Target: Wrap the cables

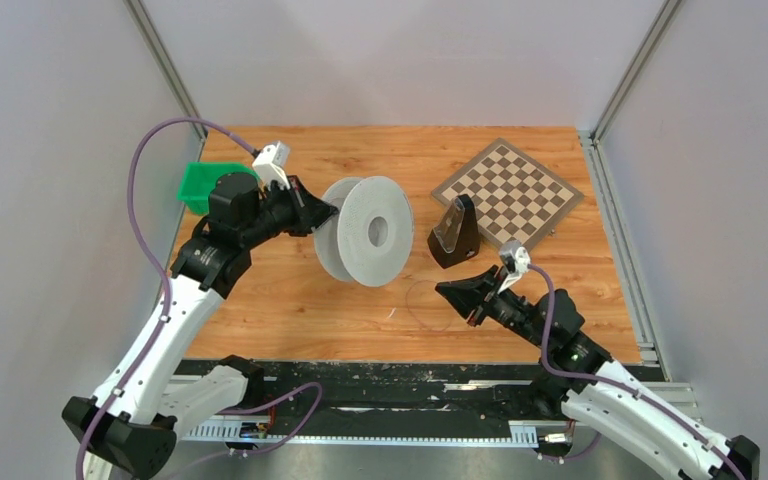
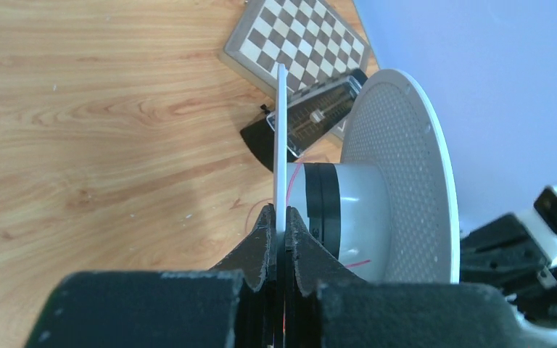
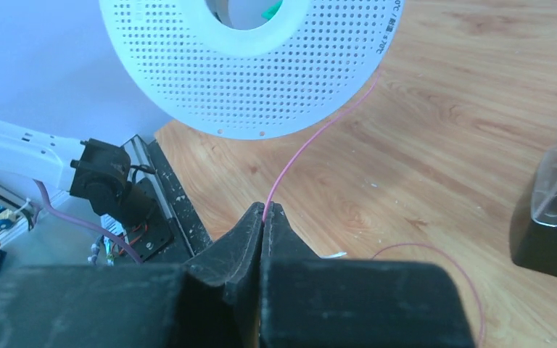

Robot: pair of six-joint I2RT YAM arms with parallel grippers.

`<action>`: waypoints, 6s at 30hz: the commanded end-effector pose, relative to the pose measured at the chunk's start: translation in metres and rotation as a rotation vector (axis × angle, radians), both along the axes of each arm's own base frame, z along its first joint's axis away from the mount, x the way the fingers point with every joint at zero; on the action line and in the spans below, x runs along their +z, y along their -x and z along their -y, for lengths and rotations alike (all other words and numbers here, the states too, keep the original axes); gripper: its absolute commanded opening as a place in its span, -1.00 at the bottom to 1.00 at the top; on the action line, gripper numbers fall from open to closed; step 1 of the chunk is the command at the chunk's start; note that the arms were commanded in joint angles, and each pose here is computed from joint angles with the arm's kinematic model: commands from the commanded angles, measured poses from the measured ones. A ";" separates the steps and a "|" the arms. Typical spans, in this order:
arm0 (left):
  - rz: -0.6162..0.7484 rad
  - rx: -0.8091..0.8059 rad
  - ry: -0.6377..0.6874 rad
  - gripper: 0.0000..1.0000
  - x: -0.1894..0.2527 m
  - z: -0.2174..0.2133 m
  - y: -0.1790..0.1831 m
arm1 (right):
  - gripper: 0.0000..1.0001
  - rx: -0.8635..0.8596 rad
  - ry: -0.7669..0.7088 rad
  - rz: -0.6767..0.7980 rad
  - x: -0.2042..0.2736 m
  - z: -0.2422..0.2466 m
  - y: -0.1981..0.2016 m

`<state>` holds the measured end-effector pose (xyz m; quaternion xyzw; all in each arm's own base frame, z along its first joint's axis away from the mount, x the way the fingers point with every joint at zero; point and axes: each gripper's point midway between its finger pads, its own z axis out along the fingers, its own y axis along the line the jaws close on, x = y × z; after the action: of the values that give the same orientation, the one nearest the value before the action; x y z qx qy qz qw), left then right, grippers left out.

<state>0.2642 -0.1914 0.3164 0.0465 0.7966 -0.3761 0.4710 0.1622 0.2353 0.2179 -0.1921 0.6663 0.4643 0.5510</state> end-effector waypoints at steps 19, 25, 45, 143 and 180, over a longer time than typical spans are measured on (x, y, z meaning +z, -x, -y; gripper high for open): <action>-0.377 0.385 0.479 -1.00 -0.016 -0.001 -0.039 | -1.00 0.036 -0.002 -0.053 -0.010 0.002 0.013; -0.272 0.385 0.476 -1.00 -0.008 -0.005 -0.048 | -1.00 0.198 -0.116 -0.153 -0.022 -0.024 0.036; -0.288 0.494 0.644 -1.00 -0.003 -0.027 -0.030 | -0.66 0.387 0.096 -0.182 -0.092 -0.094 0.064; 0.462 -0.584 -0.088 -1.00 0.038 0.025 0.150 | -0.95 0.237 0.198 0.069 0.077 -0.065 0.002; 0.343 -0.180 0.347 -1.00 0.125 -0.004 0.135 | -0.37 0.399 -0.065 0.114 0.030 -0.056 0.053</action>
<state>0.1321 -0.1934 0.3989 0.1388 0.6760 -0.4921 0.5306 0.1129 0.2878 0.2188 -0.3310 0.6283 0.5392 0.4527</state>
